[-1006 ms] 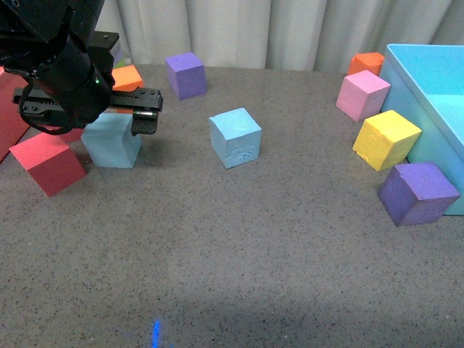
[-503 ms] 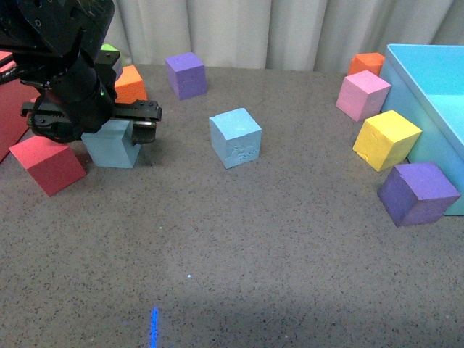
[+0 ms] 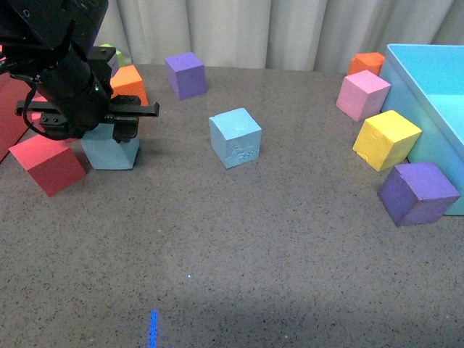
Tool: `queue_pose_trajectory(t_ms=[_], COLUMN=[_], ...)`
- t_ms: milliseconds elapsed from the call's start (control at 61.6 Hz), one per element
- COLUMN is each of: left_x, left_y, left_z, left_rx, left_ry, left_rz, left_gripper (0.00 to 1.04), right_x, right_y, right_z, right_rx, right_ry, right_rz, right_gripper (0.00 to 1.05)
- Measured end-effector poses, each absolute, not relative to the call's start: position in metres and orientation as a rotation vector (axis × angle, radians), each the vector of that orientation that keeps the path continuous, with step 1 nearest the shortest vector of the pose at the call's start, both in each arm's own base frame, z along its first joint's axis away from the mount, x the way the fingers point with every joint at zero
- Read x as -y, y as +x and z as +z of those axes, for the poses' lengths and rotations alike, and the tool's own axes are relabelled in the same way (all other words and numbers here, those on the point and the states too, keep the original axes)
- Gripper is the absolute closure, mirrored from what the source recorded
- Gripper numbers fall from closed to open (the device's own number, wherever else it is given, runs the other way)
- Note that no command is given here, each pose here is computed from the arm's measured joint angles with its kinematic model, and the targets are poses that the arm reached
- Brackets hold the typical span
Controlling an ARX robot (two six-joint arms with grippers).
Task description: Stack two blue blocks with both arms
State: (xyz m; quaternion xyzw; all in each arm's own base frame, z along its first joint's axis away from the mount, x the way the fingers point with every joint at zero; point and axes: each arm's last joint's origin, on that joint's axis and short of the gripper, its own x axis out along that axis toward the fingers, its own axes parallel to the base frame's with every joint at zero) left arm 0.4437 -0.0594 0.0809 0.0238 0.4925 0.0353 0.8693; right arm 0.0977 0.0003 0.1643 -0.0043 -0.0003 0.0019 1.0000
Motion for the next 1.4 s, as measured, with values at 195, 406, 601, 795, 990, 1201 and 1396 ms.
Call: queue_pose_trajectory(t_ms=[195, 406, 601, 795, 990, 1201, 1396], left_x=[0.076, 0.114, 0.164, 0.205, 0.234, 0.250, 0.257], left_y=[0.431, 0.419, 0.412, 0.416, 0.423, 0.430, 0.434], left_z=[0.113, 0.143, 0.163, 0.188, 0.186, 0.177, 0.170], left_rx=[-0.994, -0.962, -0.949, -0.930, -0.979, -1.012, -1.028], left_ry=[0.053, 0.002, 0.011, -0.017, -0.040, -0.039, -0.035], left_rz=[0.071, 0.039, 0.000, 0.005, 0.033, 0.069, 0.072], left_gripper=[0.57, 0.57, 0.58, 0.58, 0.58, 0.58, 0.58], right_x=[0.000, 0.000, 0.000, 0.000, 0.000, 0.000, 0.000], right_y=[0.098, 0.098, 0.098, 0.098, 0.098, 0.098, 0.098], right_z=[0.164, 0.164, 0.164, 0.164, 0.164, 0.164, 0.164], right_rx=[0.001, 0.001, 0.001, 0.001, 0.001, 0.001, 0.001], right_ry=[-0.009, -0.009, -0.009, -0.009, -0.009, -0.009, -0.009], right_rz=[0.004, 0.004, 0.004, 0.004, 0.004, 0.004, 0.004], right_gripper=[0.10, 0.10, 0.10, 0.10, 0.10, 0.10, 0.10])
